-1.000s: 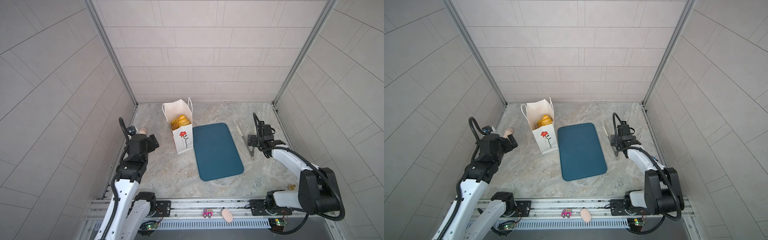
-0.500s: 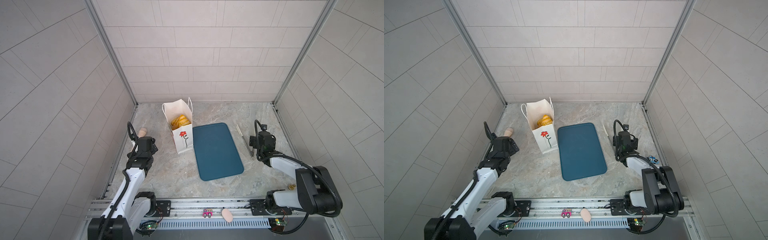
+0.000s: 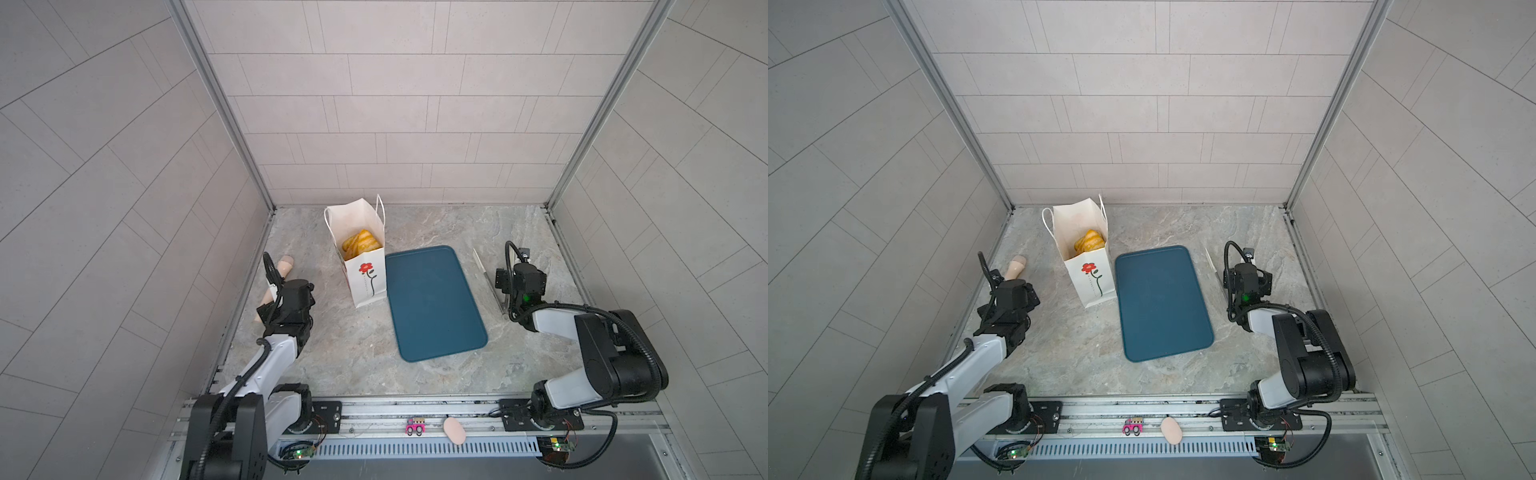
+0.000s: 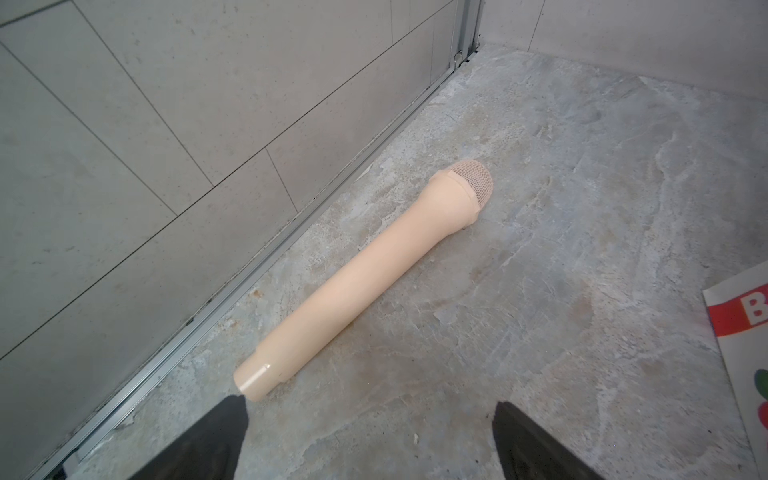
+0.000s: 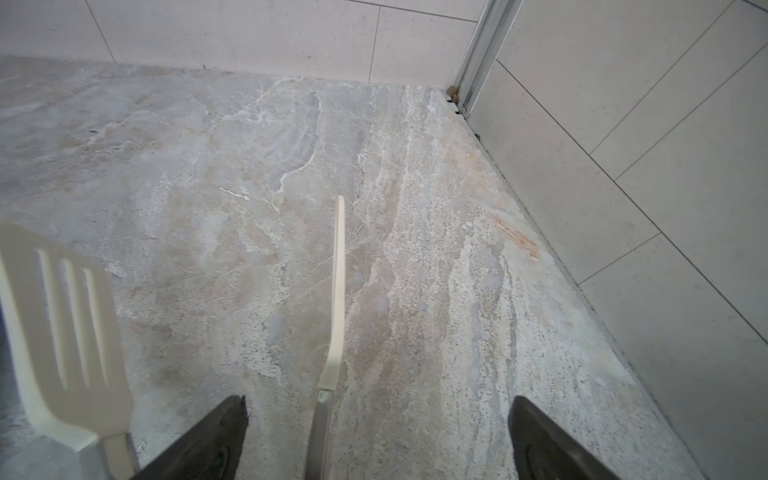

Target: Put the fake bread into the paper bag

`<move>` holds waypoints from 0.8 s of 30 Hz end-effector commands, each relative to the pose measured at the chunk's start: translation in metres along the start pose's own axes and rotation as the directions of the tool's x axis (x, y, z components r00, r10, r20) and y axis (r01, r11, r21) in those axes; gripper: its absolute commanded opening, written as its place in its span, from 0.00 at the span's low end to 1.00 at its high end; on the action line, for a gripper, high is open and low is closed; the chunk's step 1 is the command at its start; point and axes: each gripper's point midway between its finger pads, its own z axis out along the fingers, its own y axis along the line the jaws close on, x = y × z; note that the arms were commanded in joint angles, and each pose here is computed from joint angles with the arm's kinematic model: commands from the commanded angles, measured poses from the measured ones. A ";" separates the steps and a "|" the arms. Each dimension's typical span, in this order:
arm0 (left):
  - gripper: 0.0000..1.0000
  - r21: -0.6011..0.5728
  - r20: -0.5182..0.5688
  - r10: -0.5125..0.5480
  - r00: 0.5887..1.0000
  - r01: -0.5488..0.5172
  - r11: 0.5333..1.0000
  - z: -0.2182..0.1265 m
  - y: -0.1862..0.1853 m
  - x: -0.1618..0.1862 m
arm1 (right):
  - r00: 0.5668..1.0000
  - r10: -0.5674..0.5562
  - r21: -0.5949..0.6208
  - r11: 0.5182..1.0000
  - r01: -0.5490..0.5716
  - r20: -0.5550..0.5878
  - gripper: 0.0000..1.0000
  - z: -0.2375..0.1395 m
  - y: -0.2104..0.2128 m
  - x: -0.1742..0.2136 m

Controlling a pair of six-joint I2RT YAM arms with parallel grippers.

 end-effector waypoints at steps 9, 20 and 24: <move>1.00 0.130 0.243 0.017 0.970 -0.050 0.990 0.017 -0.040 -0.040 | 0.999 -0.015 -0.041 0.999 0.017 0.038 1.00 0.001 0.008 -0.002; 1.00 0.187 0.312 0.149 0.938 -0.215 0.959 -0.001 -0.070 -0.035 | 0.999 -0.016 -0.041 0.999 0.018 0.037 1.00 0.001 0.008 -0.001; 1.00 0.178 0.324 0.167 0.931 -0.233 0.956 -0.003 -0.074 -0.035 | 0.999 -0.014 -0.041 0.999 0.016 0.039 1.00 0.001 0.008 -0.002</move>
